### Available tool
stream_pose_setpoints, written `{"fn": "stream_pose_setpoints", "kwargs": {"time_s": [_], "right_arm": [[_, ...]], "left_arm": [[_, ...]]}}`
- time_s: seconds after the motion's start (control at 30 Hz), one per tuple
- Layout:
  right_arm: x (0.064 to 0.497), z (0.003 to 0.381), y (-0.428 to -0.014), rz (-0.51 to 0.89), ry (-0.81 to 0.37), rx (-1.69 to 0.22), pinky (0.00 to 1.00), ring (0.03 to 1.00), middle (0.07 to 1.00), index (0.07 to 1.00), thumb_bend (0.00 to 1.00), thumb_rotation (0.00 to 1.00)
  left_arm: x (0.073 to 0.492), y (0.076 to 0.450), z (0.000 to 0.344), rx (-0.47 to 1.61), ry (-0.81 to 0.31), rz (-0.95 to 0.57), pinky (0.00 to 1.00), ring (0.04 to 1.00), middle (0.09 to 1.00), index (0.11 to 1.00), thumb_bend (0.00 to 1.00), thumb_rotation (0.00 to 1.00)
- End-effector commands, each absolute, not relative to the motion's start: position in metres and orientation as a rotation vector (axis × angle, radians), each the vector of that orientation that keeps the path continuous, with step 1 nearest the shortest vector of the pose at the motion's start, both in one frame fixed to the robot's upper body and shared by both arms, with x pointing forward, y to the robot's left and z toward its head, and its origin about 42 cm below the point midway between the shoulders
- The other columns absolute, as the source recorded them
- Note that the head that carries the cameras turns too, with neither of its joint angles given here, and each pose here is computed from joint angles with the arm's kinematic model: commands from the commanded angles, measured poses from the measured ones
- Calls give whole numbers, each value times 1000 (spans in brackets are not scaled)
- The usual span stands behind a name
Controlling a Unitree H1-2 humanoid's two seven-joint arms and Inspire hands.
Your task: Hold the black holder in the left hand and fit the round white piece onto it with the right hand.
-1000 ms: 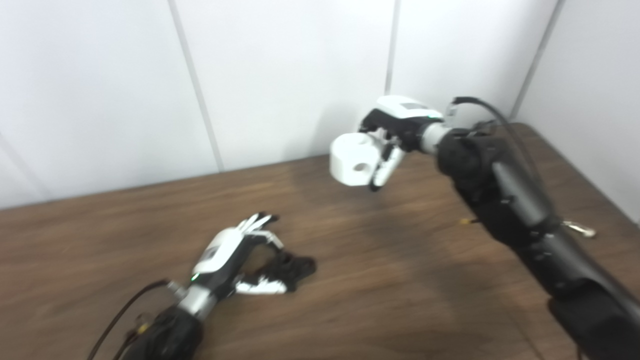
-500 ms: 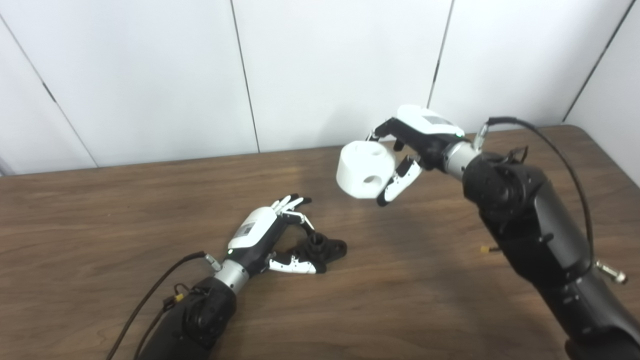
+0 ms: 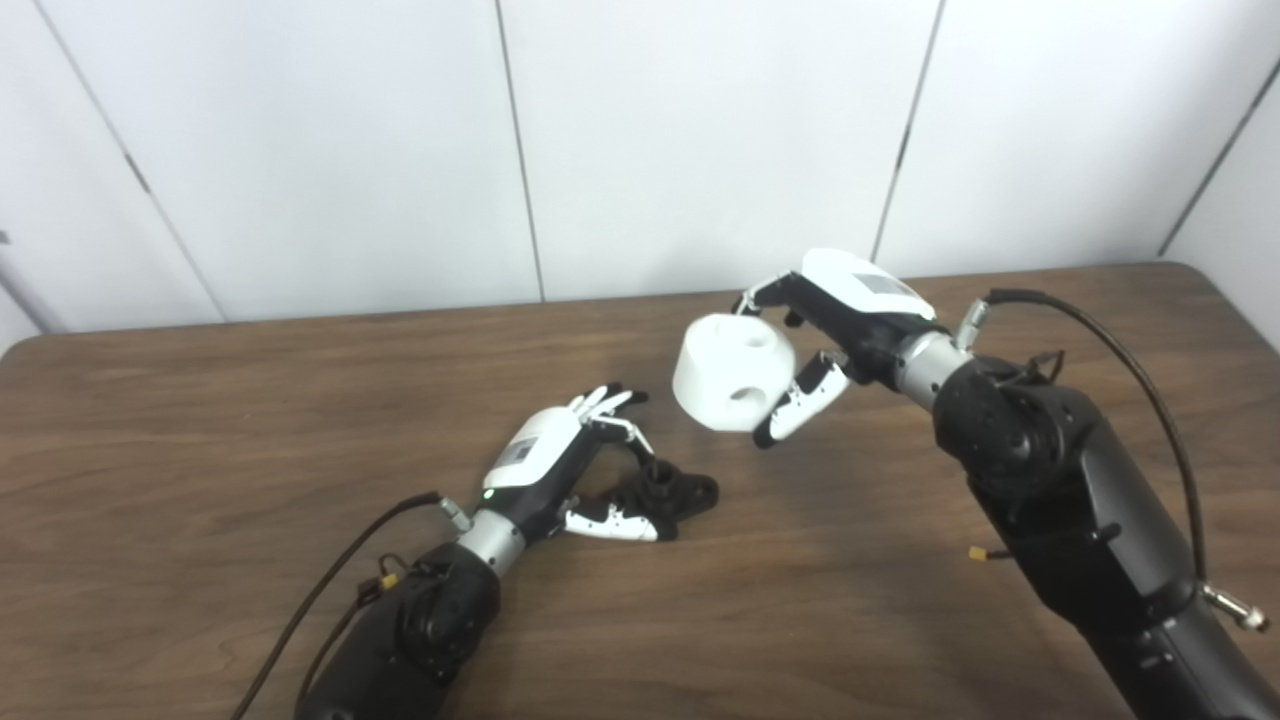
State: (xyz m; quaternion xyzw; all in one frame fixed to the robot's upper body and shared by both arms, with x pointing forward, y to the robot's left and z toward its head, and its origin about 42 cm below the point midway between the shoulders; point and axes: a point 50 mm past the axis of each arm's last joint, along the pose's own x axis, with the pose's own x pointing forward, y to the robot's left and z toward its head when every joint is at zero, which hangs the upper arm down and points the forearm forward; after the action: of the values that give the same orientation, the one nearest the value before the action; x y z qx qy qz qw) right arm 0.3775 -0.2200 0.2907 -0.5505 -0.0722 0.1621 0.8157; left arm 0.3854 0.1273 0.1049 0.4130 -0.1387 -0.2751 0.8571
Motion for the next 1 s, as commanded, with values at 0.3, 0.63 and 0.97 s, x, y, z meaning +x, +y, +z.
{"fn": "stream_pose_setpoints", "kwargs": {"time_s": [0.3, 0.63, 0.97], "right_arm": [[375, 291, -211, 346, -248, -1179, 680, 831, 778, 482, 522, 134], [374, 276, -203, 394, -231, -1181, 723, 854, 791, 482, 522, 133], [378, 269, -197, 414, -211, -1170, 734, 858, 797, 483, 520, 135]], "left_arm": [[356, 104, 62, 901, -113, -711, 1000, 1000, 937, 481, 524, 58], [354, 98, 64, 906, -112, -724, 1000, 1000, 932, 481, 524, 58], [353, 94, 64, 908, -111, -734, 1000, 1000, 937, 481, 524, 59]]}}
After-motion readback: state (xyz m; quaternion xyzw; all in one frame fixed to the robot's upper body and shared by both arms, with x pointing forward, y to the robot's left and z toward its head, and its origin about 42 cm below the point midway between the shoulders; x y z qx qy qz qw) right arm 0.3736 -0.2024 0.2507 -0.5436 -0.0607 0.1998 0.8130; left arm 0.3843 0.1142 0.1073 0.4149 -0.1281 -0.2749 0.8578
